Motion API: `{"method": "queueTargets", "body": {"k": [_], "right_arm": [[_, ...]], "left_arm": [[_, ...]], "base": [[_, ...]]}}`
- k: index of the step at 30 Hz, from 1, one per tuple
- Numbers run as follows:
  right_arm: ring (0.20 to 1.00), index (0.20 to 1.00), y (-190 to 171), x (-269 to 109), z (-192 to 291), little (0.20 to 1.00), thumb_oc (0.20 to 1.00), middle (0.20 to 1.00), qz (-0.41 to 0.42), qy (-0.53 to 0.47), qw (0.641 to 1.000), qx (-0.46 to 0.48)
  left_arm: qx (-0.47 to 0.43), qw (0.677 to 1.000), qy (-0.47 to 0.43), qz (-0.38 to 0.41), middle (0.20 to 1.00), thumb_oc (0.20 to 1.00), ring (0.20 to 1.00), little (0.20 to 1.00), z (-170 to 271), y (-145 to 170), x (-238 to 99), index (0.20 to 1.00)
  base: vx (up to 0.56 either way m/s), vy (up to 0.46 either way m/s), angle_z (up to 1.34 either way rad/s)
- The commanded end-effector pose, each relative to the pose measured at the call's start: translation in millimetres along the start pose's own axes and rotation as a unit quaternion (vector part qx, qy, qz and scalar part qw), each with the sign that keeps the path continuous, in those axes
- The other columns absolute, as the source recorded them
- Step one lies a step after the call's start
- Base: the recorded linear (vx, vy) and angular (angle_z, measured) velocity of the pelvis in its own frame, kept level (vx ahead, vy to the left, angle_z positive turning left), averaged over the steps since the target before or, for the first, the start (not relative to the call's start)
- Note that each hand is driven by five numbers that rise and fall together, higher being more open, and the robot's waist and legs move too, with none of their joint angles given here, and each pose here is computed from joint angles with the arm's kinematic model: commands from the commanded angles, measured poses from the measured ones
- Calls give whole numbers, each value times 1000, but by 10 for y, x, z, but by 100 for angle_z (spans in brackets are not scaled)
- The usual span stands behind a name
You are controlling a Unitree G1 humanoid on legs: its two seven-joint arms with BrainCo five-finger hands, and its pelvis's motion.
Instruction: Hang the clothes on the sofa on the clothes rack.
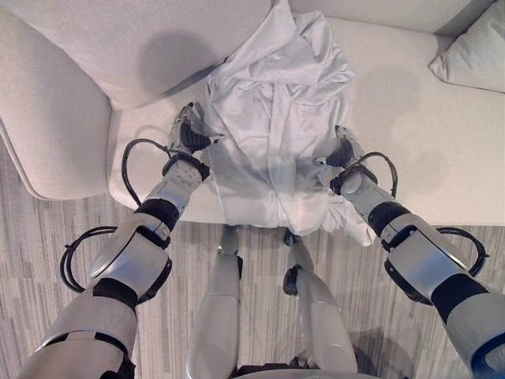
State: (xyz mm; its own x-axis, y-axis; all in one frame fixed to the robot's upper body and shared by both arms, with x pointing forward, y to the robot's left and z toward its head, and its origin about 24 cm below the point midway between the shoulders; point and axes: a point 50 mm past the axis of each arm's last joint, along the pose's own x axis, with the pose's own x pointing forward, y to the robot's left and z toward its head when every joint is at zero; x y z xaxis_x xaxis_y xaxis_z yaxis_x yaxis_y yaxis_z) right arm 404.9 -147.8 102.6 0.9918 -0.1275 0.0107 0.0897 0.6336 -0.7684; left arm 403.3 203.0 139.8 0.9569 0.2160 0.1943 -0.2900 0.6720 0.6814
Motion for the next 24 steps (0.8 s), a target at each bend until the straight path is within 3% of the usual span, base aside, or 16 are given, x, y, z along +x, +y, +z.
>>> {"method": "queueTargets", "body": {"k": [1, 12, 18, 19, 20, 21, 22, 24], "right_arm": [[1000, 1000, 443, -263, -454, 1000, 1000, 1000, 93, 83, 992, -17], [1000, 1000, 483, -372, -708, 1000, 1000, 1000, 94, 118, 989, 2], [1000, 1000, 464, -381, -747, 1000, 1000, 1000, 83, 122, 989, 7], [1000, 1000, 470, -383, -739, 1000, 1000, 1000, 82, 120, 989, 9], [809, 809, 480, -382, -718, 809, 809, 809, 81, 117, 990, 11], [492, 492, 490, -381, -698, 492, 492, 492, 80, 113, 990, 13], [200, 200, 489, -378, -688, 200, 200, 200, 78, 111, 991, 16], [200, 200, 501, -374, -645, 200, 200, 200, 75, 102, 992, 20]], "left_arm": [[-7, 997, -48, -61, 1000, 1000, 1000, 1000, 386, -280, -6, 1000], [15, 993, -75, -90, 1000, 1000, 1000, 1000, 516, -474, -83, 1000], [95, 986, -112, -82, 1000, 1000, 1000, 1000, 590, -566, -125, 1000], [110, 984, -116, -75, 900, 900, 900, 900, 587, -562, -121, 900], [124, 983, -117, -68, 542, 542, 542, 542, 584, -559, -116, 542], [137, 982, -116, -62, 200, 200, 200, 200, 570, -556, -113, 200], [144, 981, -121, -56, 200, 200, 200, 200, 586, -554, -110, 200], [158, 979, -122, -51, 200, 200, 200, 200, 579, -567, -116, 200]], "base": [[0, 0, 0], [0, 0, 0], [0, 0, 0], [0, 0, 0], [0, 0, 0], [0, 0, 0], [-3, -24, -3], [-7, -18, -5]]}}
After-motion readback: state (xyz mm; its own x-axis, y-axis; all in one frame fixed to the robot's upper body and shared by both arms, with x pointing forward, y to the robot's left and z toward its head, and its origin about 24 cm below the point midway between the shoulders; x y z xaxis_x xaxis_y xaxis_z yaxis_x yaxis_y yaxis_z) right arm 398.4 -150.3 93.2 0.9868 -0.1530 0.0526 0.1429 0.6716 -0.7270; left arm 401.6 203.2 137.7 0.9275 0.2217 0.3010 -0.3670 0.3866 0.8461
